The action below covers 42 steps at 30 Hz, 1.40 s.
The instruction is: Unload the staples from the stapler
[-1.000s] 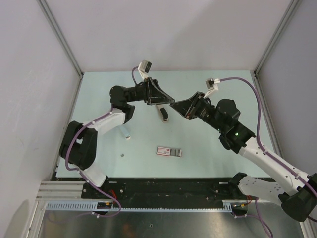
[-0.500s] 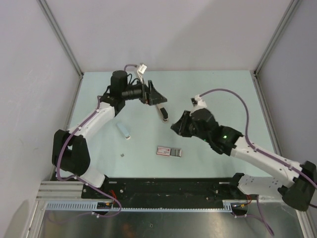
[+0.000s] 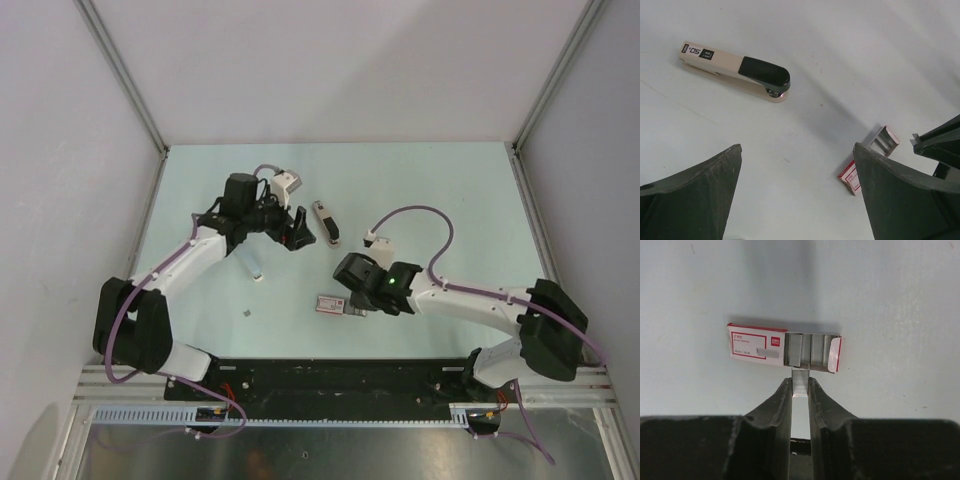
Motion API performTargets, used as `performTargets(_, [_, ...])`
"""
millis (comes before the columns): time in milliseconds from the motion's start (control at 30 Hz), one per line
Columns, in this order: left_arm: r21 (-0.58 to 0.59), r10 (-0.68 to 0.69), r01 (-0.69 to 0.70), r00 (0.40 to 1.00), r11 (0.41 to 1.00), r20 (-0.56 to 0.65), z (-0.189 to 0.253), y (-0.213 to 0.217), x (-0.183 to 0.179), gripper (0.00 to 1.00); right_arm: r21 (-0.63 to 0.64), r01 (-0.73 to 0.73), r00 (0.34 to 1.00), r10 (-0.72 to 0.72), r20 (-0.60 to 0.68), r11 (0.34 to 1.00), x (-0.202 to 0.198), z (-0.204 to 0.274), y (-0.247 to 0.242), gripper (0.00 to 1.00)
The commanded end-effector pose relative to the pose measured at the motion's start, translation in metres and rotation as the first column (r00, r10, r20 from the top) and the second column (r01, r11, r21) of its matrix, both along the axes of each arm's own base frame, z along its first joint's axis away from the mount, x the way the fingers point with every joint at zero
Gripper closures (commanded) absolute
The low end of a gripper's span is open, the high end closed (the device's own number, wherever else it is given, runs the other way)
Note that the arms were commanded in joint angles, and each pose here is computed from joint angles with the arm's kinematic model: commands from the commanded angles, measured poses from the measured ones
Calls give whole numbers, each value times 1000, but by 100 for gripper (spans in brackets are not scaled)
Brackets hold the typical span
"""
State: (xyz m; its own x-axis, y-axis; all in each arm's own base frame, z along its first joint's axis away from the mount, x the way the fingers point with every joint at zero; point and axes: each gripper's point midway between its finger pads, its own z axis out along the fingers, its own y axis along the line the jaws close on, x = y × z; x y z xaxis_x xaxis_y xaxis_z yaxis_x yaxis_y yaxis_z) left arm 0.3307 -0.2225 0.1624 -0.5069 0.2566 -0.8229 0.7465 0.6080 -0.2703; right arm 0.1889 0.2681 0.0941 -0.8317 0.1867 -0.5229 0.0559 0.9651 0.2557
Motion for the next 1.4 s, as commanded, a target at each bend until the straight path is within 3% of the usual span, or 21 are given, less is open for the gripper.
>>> performTargets(0, [52, -51, 46, 994, 998, 98, 1, 5, -2, 4, -15, 59, 998, -59, 17, 998, 5, 0, 10, 100])
performTargets(1367, [21, -86, 85, 991, 996, 105, 6, -4, -17, 1, -104, 64, 996, -69, -50, 993, 10, -46, 19, 97])
